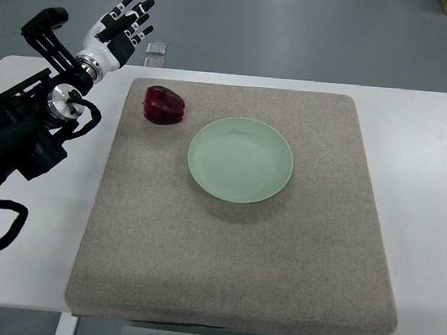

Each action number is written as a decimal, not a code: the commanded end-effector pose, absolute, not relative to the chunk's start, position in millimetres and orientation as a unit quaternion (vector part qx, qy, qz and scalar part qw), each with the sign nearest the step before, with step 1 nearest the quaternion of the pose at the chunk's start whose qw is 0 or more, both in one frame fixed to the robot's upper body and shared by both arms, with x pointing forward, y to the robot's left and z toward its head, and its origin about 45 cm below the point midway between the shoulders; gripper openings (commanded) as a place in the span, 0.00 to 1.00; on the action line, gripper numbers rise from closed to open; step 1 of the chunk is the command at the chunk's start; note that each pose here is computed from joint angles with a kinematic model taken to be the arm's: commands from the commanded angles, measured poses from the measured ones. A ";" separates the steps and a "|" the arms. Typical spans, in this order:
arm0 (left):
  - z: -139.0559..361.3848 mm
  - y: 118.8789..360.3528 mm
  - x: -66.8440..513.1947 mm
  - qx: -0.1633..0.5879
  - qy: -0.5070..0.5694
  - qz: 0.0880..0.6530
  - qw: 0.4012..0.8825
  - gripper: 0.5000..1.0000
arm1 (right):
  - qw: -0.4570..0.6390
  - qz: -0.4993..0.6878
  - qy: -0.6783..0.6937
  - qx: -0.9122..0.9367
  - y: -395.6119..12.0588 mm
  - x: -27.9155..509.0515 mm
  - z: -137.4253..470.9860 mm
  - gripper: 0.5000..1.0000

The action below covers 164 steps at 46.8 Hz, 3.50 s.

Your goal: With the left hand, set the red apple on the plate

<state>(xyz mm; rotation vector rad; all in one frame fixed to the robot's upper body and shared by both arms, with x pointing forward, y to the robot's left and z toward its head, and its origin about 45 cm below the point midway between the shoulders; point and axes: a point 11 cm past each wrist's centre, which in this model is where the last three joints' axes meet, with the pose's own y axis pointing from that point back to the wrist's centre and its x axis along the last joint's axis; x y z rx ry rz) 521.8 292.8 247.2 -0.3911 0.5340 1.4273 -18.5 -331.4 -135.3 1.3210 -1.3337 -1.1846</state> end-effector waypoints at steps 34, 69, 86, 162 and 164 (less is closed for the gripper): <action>247.8 292.3 522.1 -0.175 0.239 0.642 0.707 0.98 | 0.445 -0.478 -0.538 0.533 -331.4 -18.5 -135.3 0.93; 246.3 288.0 521.4 -0.165 0.236 0.638 0.714 0.98 | 0.445 -0.478 -0.538 0.533 -331.4 -18.5 -135.3 0.93; 246.8 283.7 521.4 -0.107 0.192 0.633 0.743 0.98 | 0.445 -0.478 -0.538 0.533 -331.4 -18.5 -135.3 0.93; 285.7 241.8 495.5 0.452 -0.424 0.217 0.754 0.96 | 0.445 -0.478 -0.538 0.533 -331.4 -18.5 -135.3 0.93; 284.2 242.3 494.9 0.457 -0.428 0.211 0.751 0.96 | 0.445 -0.478 -0.538 0.533 -331.4 -18.5 -135.3 0.93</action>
